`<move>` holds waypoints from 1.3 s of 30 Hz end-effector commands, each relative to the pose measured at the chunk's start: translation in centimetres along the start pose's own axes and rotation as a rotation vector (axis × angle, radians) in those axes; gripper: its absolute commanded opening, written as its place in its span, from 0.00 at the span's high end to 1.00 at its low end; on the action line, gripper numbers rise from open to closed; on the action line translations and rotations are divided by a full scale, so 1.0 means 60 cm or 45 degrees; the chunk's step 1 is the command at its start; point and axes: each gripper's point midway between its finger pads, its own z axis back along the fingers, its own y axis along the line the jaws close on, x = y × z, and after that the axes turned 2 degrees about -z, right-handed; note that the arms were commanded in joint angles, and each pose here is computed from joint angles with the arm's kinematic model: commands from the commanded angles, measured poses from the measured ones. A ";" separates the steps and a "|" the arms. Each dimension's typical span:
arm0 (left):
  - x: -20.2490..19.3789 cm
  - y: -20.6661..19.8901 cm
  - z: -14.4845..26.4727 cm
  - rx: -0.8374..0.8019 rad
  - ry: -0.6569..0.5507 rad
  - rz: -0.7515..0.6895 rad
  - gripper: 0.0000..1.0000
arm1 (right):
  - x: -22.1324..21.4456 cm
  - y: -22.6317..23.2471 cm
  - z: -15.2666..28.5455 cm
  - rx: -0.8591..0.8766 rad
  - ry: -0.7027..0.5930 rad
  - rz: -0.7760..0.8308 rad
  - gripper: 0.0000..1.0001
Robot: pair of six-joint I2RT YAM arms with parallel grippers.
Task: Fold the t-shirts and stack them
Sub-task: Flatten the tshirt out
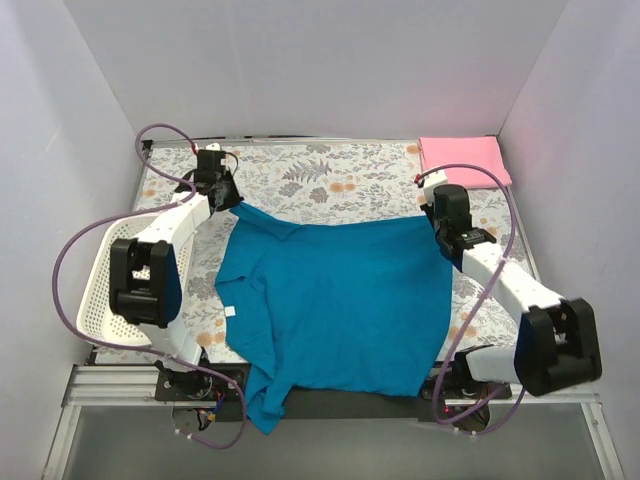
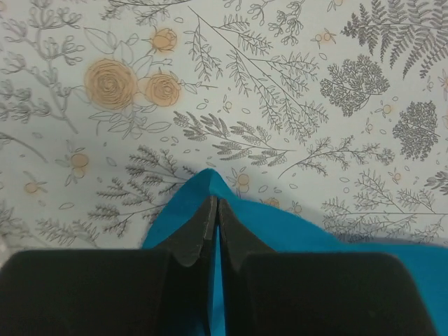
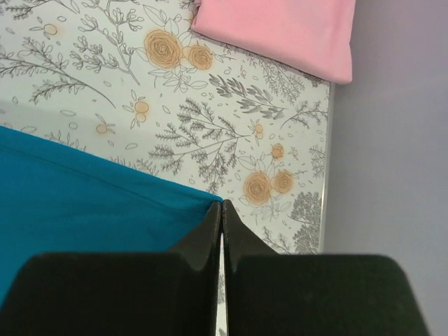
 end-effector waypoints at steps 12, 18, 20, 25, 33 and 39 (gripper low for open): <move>0.072 -0.061 -0.093 -0.136 -0.083 0.036 1.00 | 0.044 -0.024 -0.165 -0.146 -0.060 -0.065 0.99; 0.080 -0.068 -0.084 -0.161 -0.085 0.055 1.00 | 0.048 -0.028 -0.190 -0.178 -0.035 -0.056 0.99; 0.088 -0.066 -0.087 -0.141 -0.099 0.047 1.00 | 0.054 -0.029 -0.193 -0.178 -0.042 -0.062 0.99; 0.090 -0.067 -0.120 -0.109 -0.074 0.063 1.00 | 0.039 -0.035 -0.214 -0.211 0.002 -0.073 0.99; 0.076 -0.085 -0.174 -0.153 -0.015 0.103 0.99 | 0.003 -0.037 -0.259 -0.240 0.083 -0.127 0.99; 0.090 -0.096 -0.192 -0.168 -0.033 0.132 0.76 | 0.020 -0.058 -0.276 -0.317 0.085 -0.153 0.62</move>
